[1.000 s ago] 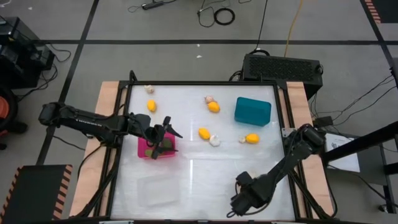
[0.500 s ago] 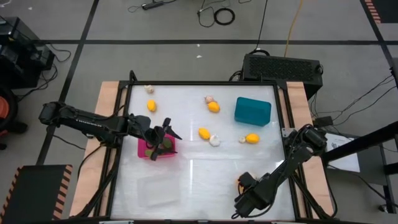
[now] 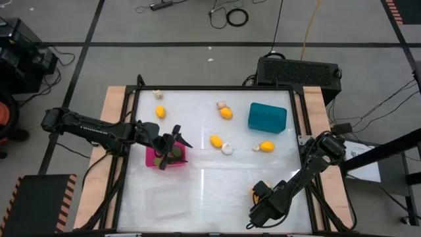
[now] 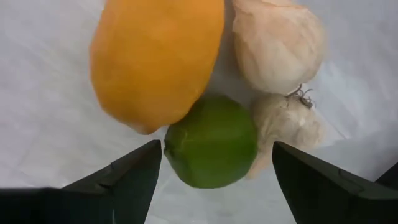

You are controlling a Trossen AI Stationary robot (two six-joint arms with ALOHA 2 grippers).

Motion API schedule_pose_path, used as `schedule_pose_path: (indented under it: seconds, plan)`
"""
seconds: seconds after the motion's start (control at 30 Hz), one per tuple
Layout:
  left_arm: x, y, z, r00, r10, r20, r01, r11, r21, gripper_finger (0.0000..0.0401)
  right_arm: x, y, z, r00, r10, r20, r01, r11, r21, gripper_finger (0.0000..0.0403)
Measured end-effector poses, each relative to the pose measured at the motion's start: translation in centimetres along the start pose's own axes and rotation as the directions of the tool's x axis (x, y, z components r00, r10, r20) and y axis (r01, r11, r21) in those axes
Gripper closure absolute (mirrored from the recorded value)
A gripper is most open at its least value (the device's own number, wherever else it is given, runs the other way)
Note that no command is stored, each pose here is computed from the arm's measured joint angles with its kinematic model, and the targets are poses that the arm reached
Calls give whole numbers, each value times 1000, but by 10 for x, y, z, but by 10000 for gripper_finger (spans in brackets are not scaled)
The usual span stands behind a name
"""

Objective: Sort produce into baskets
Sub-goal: Put the lime into the pink bin

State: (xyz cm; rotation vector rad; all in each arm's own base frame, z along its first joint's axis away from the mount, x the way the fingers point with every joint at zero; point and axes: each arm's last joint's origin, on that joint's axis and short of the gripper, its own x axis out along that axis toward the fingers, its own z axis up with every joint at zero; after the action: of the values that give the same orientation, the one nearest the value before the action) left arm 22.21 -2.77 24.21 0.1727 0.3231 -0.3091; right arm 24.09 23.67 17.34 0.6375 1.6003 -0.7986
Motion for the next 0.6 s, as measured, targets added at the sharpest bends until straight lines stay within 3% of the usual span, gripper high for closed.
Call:
schedule_pose_path:
  seconds: [0.2, 0.6]
  plan:
    - [0, 0, 0, 1000, 0, 0, 0, 1000, 0, 109, 1, 7, 0, 998, 66, 19, -66, 998, 8, 104]
    - [0, 0, 0, 1000, 1, 0, -1, 1000, 1, 109, 19, 17, -3, 998, 54, 46, -54, 999, -2, 104]
